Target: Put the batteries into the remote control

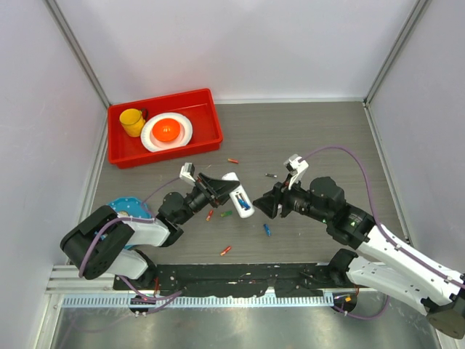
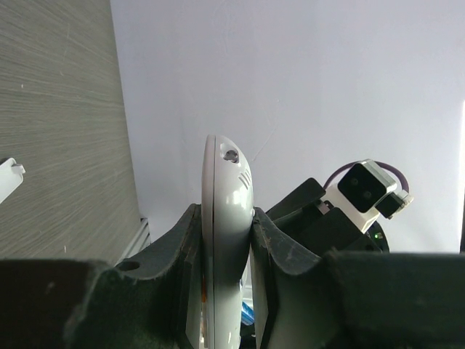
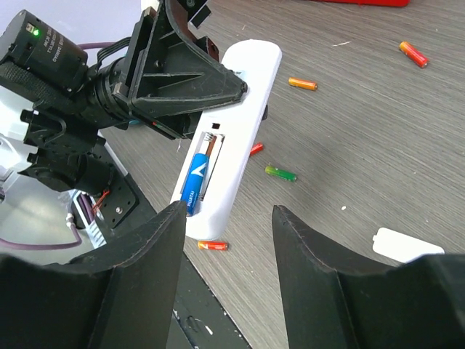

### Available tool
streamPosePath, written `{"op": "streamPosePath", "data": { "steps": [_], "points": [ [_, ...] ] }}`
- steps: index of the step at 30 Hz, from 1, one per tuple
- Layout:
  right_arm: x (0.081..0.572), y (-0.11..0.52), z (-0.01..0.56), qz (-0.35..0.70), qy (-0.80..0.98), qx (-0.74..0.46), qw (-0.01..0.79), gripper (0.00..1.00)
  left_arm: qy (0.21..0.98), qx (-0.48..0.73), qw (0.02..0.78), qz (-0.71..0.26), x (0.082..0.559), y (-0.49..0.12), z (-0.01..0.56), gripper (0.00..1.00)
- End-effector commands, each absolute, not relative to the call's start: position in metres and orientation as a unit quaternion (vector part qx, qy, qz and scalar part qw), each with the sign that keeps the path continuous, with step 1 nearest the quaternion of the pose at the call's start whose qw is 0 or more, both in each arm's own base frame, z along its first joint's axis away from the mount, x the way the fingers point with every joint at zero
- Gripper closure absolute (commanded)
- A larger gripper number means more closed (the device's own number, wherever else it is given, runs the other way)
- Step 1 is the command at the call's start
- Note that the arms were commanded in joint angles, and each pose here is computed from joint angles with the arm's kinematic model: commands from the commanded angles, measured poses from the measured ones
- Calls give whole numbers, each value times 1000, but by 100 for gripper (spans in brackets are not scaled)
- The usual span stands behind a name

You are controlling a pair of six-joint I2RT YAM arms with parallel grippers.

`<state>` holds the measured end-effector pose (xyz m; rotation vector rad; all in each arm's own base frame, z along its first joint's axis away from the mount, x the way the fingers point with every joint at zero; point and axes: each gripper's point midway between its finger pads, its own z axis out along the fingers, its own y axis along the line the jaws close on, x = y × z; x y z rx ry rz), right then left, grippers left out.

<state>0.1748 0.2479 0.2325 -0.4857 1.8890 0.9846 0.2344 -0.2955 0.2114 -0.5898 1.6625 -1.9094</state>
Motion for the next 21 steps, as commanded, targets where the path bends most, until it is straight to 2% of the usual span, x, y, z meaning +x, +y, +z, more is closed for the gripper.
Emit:
{"op": "streamPosePath", "data": {
  "steps": [1, 21],
  "points": [
    [173, 254, 242, 416, 749, -212, 470, 44, 525, -154, 309, -778, 219, -286, 275, 100],
    [175, 260, 223, 406, 769, -221, 442, 46, 525, -148, 308, -780, 217, -287, 277, 100]
  ]
}}
